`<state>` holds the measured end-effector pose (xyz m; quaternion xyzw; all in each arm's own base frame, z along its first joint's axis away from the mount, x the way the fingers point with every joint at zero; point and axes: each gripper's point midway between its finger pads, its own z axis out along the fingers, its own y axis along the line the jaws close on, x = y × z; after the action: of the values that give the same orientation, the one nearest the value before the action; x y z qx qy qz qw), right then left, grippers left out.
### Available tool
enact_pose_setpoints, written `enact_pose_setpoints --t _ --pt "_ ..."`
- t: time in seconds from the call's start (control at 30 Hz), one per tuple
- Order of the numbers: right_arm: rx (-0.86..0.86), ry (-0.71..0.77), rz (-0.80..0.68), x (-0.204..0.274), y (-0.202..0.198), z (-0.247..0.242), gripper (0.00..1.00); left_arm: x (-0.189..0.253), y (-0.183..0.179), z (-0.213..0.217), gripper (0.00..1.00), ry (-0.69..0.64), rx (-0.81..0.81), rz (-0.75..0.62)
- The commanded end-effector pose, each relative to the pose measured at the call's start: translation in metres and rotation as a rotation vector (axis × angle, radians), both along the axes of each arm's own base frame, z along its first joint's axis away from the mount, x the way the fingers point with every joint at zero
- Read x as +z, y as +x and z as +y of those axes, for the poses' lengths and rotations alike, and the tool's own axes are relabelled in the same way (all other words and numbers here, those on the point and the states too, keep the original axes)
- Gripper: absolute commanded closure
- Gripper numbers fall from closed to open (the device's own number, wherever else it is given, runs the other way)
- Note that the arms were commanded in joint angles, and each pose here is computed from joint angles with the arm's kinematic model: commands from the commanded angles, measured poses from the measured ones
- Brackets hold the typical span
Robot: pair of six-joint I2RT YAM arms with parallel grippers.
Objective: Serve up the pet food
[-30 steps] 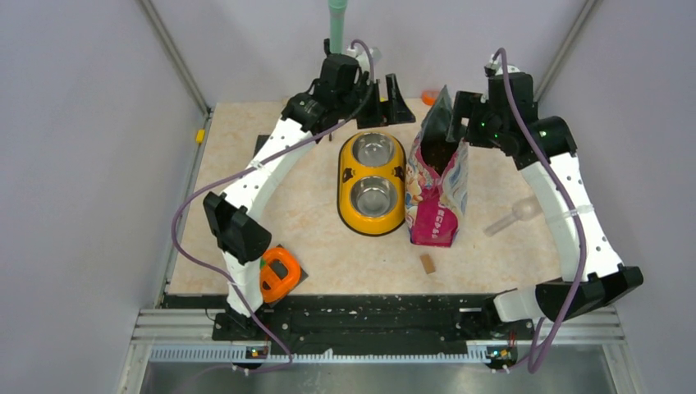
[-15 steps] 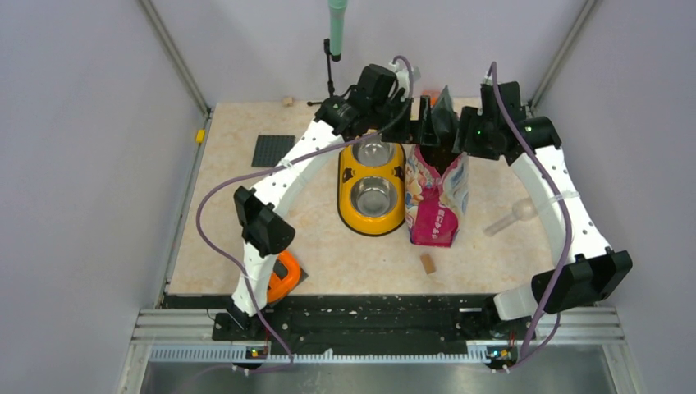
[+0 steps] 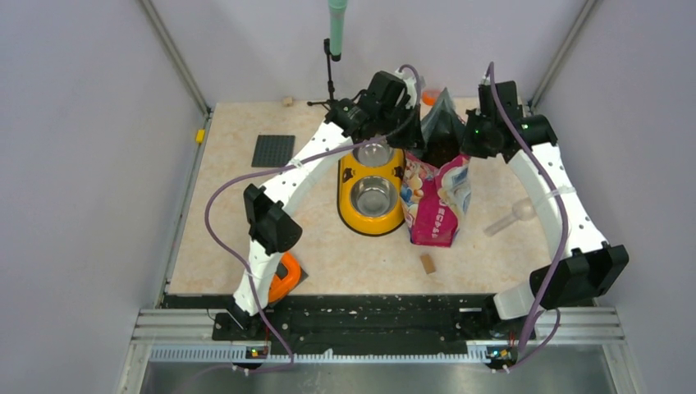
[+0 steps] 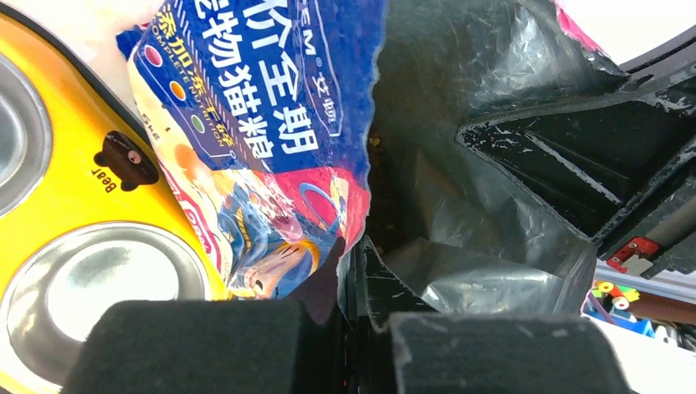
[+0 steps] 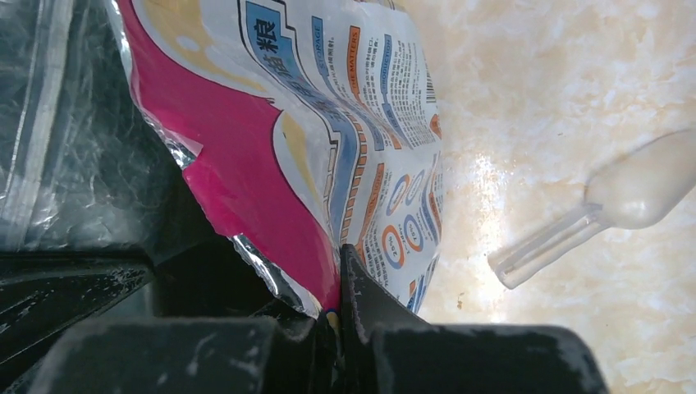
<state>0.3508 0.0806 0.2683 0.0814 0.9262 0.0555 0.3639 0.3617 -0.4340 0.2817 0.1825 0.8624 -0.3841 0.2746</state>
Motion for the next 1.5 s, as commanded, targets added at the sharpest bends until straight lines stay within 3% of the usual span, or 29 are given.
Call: enact_pose_setpoints --t 0.0,0.23,0.43,0.6,0.83,0.97,1.0,1.07,1.13,1.23,1.47 --pt "-0.1 0.032 -0.056 0.015 0.019 -0.02 1.0 0.035 0.009 -0.001 1.0 -0.07 0.031 -0.1" --pt "-0.262 0.066 -0.29 0.096 0.072 -0.068 1.0 0.076 0.025 -0.046 1.0 -0.342 -0.022 -0.134" --pt "-0.245 0.109 -0.481 0.173 0.078 -0.066 1.0 0.12 0.038 -0.038 1.0 -0.451 0.009 -0.229" --pt "-0.17 0.148 -0.455 0.155 0.061 -0.052 1.0 0.102 0.049 -0.015 1.0 -0.392 0.068 -0.196" --pt "0.028 0.325 -0.266 0.062 0.039 0.0 1.0 0.023 0.041 0.02 1.0 -0.208 0.145 -0.091" --pt "0.05 0.324 -0.257 0.057 0.032 0.002 1.0 0.02 0.041 0.039 0.99 -0.168 0.17 -0.07" --pt "0.053 0.319 -0.264 0.06 0.032 0.001 1.0 0.025 0.04 0.04 0.9 -0.169 0.168 -0.081" --pt "0.059 0.31 -0.269 0.064 0.032 0.001 1.0 0.031 0.036 0.04 0.55 -0.173 0.153 -0.08" --pt "0.056 0.307 -0.273 0.067 0.034 0.0 1.0 0.035 0.028 0.038 0.34 -0.176 0.128 -0.055" --pt "0.05 0.299 -0.275 0.068 0.035 -0.001 1.0 0.04 0.02 0.035 0.21 -0.168 0.121 -0.055" --pt "0.037 0.272 -0.281 0.073 0.039 -0.005 1.0 0.056 0.016 0.031 0.11 -0.114 0.141 -0.155"
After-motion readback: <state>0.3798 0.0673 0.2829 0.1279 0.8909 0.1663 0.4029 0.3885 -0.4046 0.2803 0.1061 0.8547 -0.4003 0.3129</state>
